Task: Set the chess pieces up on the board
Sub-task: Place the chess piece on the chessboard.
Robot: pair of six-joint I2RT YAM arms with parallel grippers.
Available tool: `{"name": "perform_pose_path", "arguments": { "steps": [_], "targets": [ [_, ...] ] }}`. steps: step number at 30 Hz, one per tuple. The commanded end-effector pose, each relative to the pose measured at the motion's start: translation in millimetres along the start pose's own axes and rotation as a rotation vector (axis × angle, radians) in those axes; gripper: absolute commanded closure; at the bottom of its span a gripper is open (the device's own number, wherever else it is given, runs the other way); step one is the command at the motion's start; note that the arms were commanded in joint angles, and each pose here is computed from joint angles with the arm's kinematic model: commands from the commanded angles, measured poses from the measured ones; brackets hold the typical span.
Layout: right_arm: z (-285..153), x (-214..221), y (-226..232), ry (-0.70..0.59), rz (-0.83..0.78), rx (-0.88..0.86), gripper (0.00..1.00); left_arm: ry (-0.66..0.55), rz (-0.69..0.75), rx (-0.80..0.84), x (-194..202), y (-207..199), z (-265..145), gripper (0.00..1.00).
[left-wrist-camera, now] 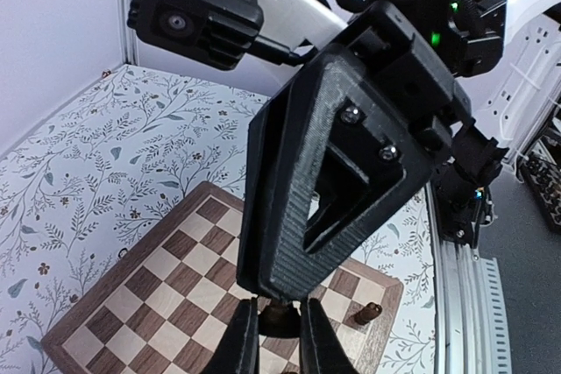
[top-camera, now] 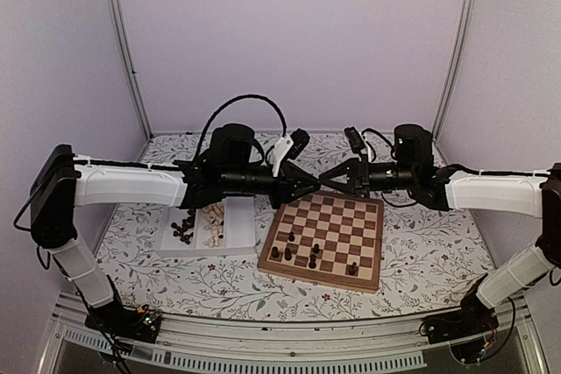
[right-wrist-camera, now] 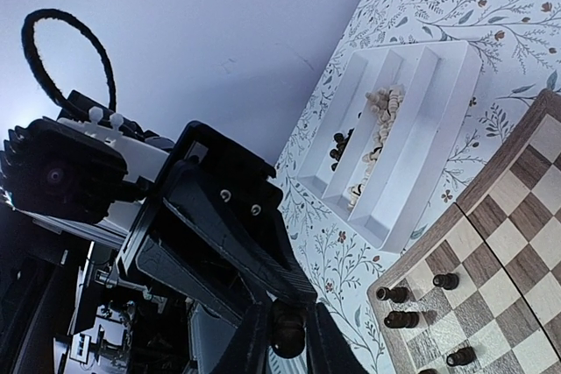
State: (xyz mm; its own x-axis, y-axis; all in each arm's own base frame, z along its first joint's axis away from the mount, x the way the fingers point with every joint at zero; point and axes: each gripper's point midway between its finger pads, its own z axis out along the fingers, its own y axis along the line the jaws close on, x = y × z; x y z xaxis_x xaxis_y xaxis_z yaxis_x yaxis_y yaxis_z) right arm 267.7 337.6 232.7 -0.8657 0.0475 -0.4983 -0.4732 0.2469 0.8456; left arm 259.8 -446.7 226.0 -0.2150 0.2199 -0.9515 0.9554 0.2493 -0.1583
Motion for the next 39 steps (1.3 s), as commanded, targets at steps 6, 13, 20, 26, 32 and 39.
{"name": "perform_pose_path", "arguments": {
  "steps": [6, 13, 20, 26, 32, 39],
  "targets": [
    [-1, -2, -7, -0.013, -0.017, 0.023, 0.93, -0.005, 0.003, -0.028, -5, 2, 8, 0.66],
    [-20, -7, -38, -0.044, -0.110, 0.297, 0.94, -0.014, -0.005, -0.125, -28, 7, -18, 0.58],
    [-59, 19, -81, 0.015, -0.201, 0.643, 0.95, 0.088, -0.085, -0.281, -48, 36, -41, 0.50],
    [-73, 60, -105, 0.129, -0.208, 0.823, 0.96, 0.106, -0.168, -0.328, -53, 69, -65, 0.13],
    [-75, 100, -123, 0.193, -0.169, 0.884, 0.96, 0.028, -0.381, -0.227, -35, 109, -90, 0.01],
    [-83, 125, -138, 0.248, -0.185, 0.992, 0.96, 0.055, -0.378, -0.179, -17, 111, -93, 0.16]
  ]
}}
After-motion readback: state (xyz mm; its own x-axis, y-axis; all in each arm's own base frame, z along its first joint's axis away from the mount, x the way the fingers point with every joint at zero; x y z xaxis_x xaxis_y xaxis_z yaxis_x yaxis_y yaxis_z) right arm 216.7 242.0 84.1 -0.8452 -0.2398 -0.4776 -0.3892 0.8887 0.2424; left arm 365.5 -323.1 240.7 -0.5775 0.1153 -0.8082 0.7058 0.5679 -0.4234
